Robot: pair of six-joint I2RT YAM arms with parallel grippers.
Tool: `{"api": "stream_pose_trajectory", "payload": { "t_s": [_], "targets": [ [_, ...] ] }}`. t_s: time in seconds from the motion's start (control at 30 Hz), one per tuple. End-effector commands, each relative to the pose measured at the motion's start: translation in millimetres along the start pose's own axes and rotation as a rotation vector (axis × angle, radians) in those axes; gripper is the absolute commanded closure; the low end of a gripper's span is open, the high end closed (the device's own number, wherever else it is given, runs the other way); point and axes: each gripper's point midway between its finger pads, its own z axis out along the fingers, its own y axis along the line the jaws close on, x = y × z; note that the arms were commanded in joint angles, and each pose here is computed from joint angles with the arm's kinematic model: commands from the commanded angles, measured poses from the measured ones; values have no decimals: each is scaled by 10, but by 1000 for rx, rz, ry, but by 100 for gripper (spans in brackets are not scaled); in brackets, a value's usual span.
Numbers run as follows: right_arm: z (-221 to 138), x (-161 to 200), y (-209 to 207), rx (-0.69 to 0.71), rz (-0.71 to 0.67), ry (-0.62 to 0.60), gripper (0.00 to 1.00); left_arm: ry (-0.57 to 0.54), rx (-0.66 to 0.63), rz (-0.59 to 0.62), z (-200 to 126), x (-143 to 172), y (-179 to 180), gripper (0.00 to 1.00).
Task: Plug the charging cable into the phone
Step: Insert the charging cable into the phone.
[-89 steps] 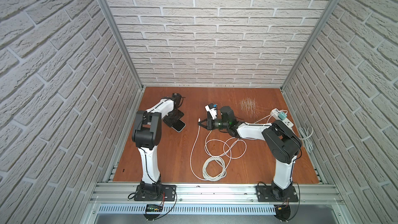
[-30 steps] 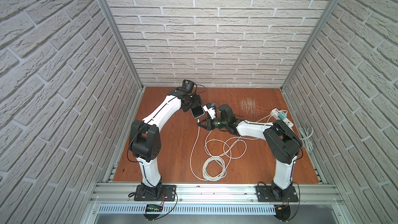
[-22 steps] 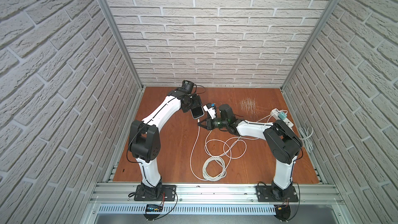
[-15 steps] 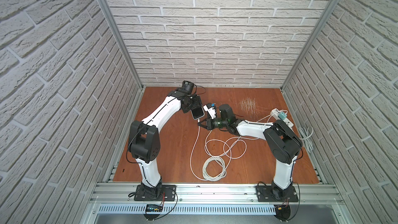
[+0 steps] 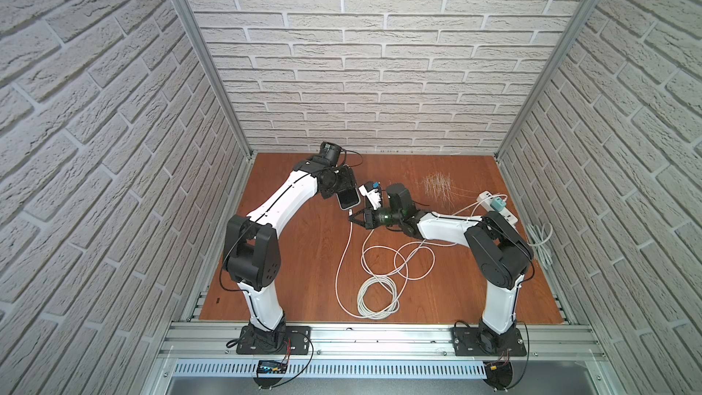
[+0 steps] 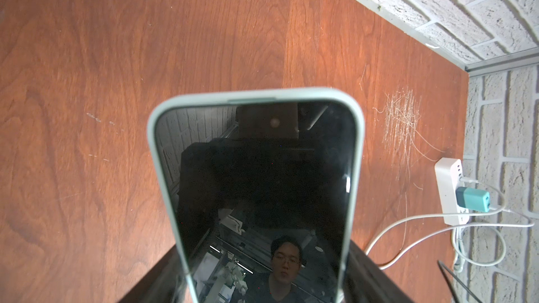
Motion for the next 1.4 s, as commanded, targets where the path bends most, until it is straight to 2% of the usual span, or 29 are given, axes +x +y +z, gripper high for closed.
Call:
{"api": "stream_pose_trajectory", "payload": {
  "t_s": [0.0, 1.37],
  "targets": [
    [-62, -123, 97, -27, -36, -45, 97, -68, 73, 41, -191, -115, -194, 71],
    [-97, -129, 94, -26, -33, -54, 97, -64, 80, 60, -205, -72, -197, 71]
  ]
}}
